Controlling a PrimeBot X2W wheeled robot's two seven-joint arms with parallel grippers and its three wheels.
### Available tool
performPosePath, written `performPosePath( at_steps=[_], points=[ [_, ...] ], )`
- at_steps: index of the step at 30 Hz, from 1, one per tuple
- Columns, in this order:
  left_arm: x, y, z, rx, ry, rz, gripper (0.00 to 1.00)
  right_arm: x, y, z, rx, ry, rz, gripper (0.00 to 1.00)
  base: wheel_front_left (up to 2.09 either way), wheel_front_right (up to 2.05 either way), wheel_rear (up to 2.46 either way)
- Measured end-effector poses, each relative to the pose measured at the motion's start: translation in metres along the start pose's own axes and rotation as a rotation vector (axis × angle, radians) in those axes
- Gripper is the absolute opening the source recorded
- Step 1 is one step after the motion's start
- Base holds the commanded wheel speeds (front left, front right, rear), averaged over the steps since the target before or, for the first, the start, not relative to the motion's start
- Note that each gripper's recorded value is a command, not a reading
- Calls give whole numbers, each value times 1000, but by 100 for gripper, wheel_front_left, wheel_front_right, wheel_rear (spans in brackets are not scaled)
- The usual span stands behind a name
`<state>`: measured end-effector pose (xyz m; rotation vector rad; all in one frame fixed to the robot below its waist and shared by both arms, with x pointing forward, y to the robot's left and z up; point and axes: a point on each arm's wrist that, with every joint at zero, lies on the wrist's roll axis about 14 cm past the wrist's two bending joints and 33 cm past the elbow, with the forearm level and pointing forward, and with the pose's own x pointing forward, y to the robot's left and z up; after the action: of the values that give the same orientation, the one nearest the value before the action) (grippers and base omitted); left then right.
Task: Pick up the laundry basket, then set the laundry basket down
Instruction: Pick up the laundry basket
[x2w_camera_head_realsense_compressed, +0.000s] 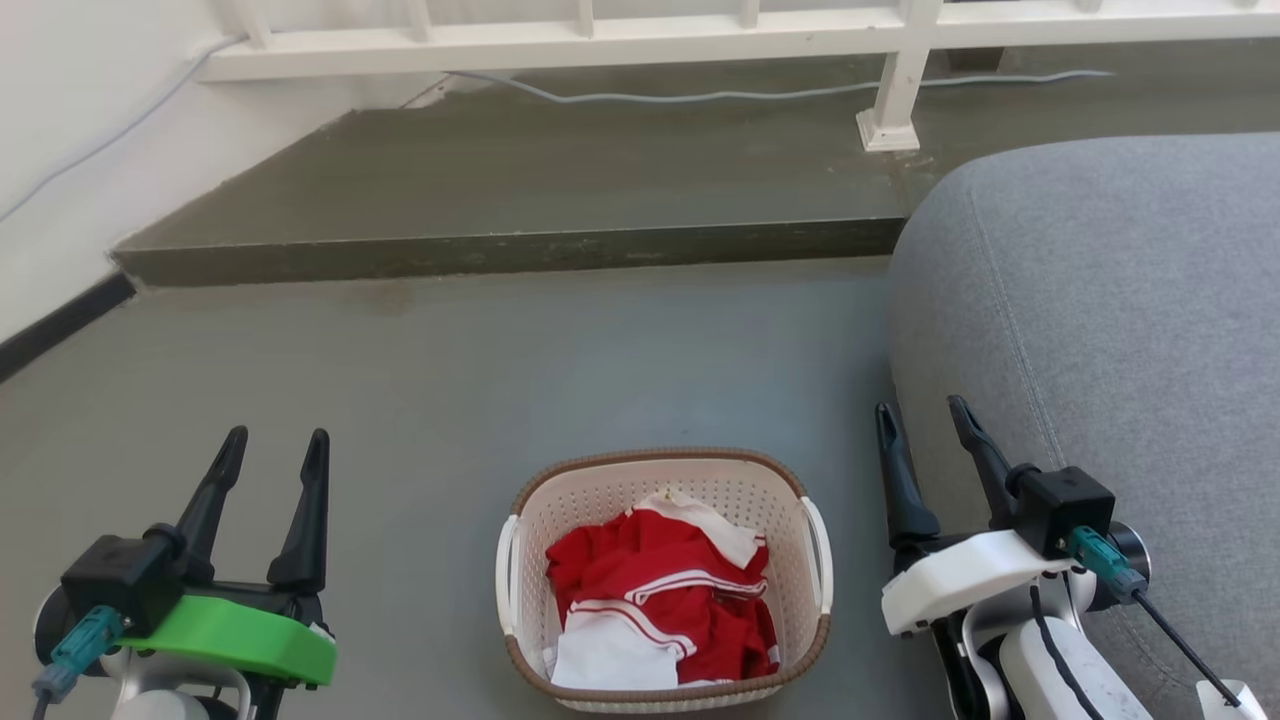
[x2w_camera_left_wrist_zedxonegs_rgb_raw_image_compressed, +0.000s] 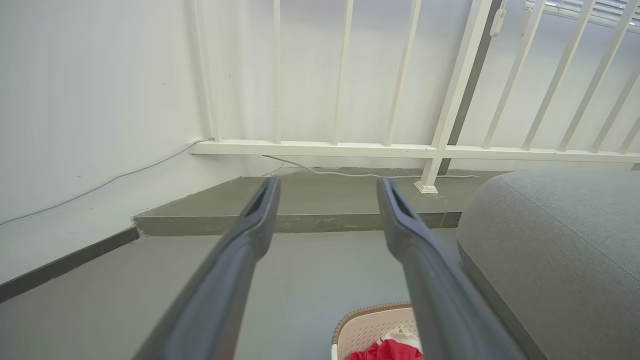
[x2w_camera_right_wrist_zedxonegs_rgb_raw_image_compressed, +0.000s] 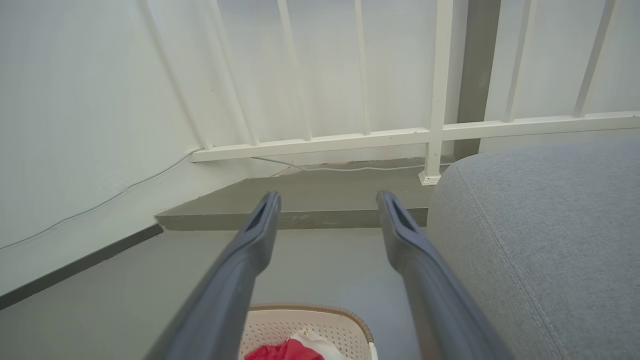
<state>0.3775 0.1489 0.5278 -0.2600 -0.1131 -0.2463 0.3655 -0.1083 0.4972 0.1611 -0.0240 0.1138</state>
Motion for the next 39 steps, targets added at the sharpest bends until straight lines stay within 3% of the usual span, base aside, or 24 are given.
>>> performPosePath(
  at_steps=[24,39],
  points=[
    [27,20,-54,-59,160,-38,100,21,-24,-54,23,150,-70,100,0,0,0],
    [47,23,-118,-155,324,-93,100,29,-44,-121,31,335,-119,100,0,0,0]
  ],
)
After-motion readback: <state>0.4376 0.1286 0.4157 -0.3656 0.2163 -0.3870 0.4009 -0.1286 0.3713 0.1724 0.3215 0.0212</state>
